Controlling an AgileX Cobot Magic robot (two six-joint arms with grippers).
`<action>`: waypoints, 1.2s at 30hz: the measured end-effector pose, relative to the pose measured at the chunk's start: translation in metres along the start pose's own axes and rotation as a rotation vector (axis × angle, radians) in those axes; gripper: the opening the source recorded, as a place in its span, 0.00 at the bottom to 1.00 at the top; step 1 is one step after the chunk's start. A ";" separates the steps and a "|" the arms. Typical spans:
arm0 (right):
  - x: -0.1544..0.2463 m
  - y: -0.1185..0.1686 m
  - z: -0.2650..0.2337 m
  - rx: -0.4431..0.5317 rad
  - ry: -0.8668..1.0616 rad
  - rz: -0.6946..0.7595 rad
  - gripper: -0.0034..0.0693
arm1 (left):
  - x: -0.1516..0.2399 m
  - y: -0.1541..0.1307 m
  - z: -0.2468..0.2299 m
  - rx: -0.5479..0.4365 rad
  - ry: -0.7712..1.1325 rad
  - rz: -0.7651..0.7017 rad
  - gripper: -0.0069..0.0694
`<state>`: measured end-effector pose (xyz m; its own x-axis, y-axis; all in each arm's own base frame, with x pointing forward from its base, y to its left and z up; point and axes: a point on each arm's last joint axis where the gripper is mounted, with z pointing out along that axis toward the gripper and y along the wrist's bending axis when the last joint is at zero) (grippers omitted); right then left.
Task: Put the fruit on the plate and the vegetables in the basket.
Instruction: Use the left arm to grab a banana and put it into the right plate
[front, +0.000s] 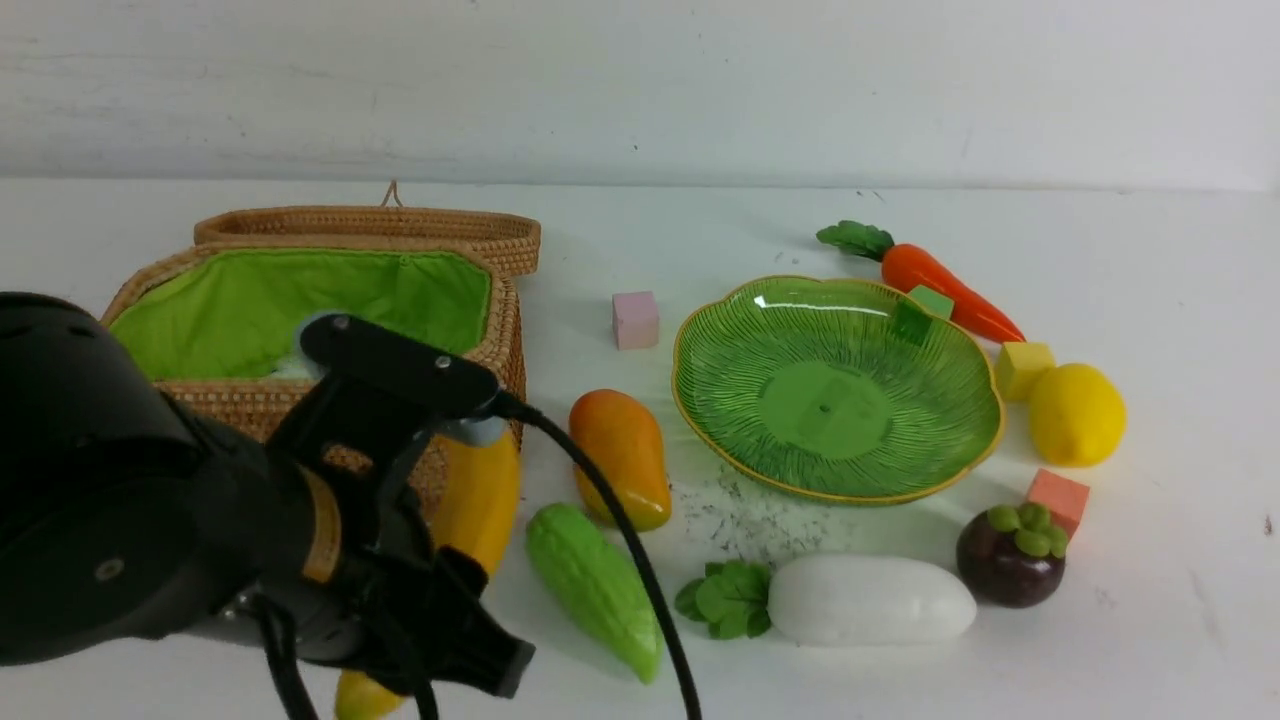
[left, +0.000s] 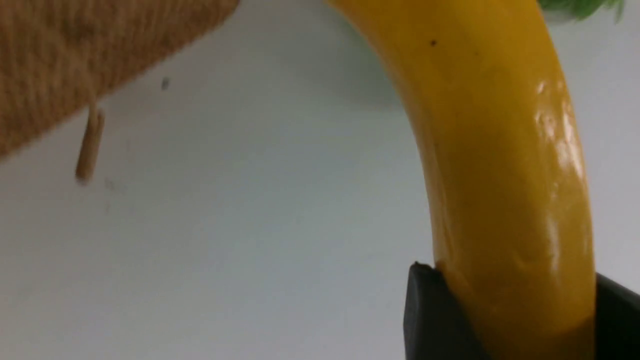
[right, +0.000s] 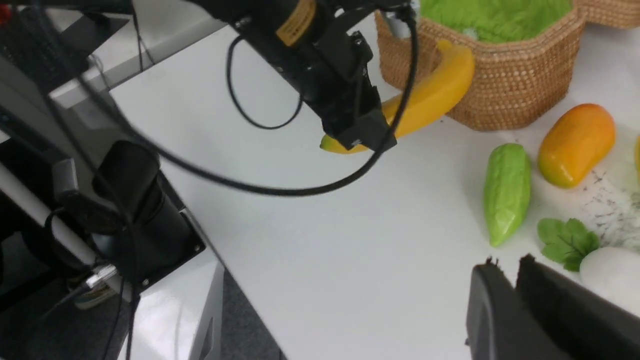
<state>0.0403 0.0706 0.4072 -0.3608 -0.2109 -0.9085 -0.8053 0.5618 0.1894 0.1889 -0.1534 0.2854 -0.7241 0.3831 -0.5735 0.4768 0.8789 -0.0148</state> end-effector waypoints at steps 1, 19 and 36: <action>-0.001 -0.002 -0.001 0.024 -0.004 0.001 0.15 | -0.004 -0.003 0.001 0.025 -0.046 0.058 0.49; -0.010 -0.035 -0.037 0.512 0.031 0.115 0.17 | -0.113 -0.042 0.079 0.085 -0.338 0.513 0.49; -0.001 -0.045 -0.045 0.653 0.110 0.179 0.20 | -0.181 -0.072 0.210 0.088 -0.296 0.509 0.51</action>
<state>0.0557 0.0100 0.4166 -0.5359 -0.1304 -0.8342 -0.2924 0.9555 0.0385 0.3902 -0.3453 0.2184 -0.2299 0.6437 -0.7299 0.7763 0.5736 0.2613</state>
